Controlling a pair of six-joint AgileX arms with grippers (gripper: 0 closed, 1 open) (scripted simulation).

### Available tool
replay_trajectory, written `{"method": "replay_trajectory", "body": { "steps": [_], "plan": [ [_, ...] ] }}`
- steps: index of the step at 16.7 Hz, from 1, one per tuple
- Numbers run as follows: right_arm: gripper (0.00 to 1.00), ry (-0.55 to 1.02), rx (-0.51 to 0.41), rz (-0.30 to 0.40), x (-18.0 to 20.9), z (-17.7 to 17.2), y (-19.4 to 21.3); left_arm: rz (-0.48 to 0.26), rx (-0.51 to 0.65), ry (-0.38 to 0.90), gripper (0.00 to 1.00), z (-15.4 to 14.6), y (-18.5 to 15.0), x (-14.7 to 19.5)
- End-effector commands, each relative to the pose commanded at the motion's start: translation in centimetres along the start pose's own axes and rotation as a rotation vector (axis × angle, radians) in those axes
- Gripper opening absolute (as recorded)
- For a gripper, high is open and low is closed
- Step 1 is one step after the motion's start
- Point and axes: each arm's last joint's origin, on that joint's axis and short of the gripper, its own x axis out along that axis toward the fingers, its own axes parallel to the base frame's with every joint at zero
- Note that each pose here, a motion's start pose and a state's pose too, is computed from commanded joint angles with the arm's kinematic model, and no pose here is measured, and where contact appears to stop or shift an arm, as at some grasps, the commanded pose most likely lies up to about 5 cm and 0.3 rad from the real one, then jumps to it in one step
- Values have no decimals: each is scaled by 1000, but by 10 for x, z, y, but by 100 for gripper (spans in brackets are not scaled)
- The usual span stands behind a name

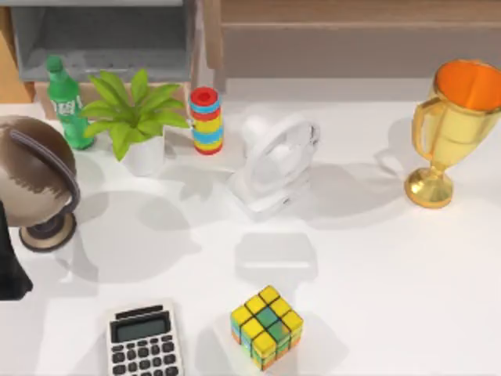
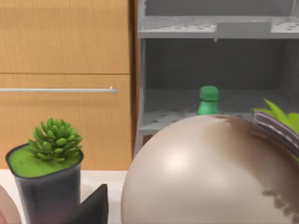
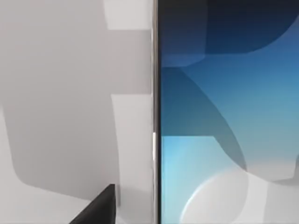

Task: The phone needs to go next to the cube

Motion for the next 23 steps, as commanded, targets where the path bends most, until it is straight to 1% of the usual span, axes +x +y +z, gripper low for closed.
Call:
{"method": "replay_trajectory", "body": {
  "steps": [4,5,12,13,20,23],
  "plan": [
    [2,0,0,0,0,0,0,0,0,0,100,0,0,0],
    [0,0,0,0,0,0,0,0,0,0,100,0,0,0],
    [0,0,0,0,0,0,0,0,0,0,100,0,0,0],
    [0,-8,13,-1,-11,1,0,0,0,0,100,0,0,0],
    [0,-7,13,0,-31,1,0,0,0,0,100,0,0,0],
    [0,-8,13,-1,-31,1,0,0,0,0,100,0,0,0]
  ]
}}
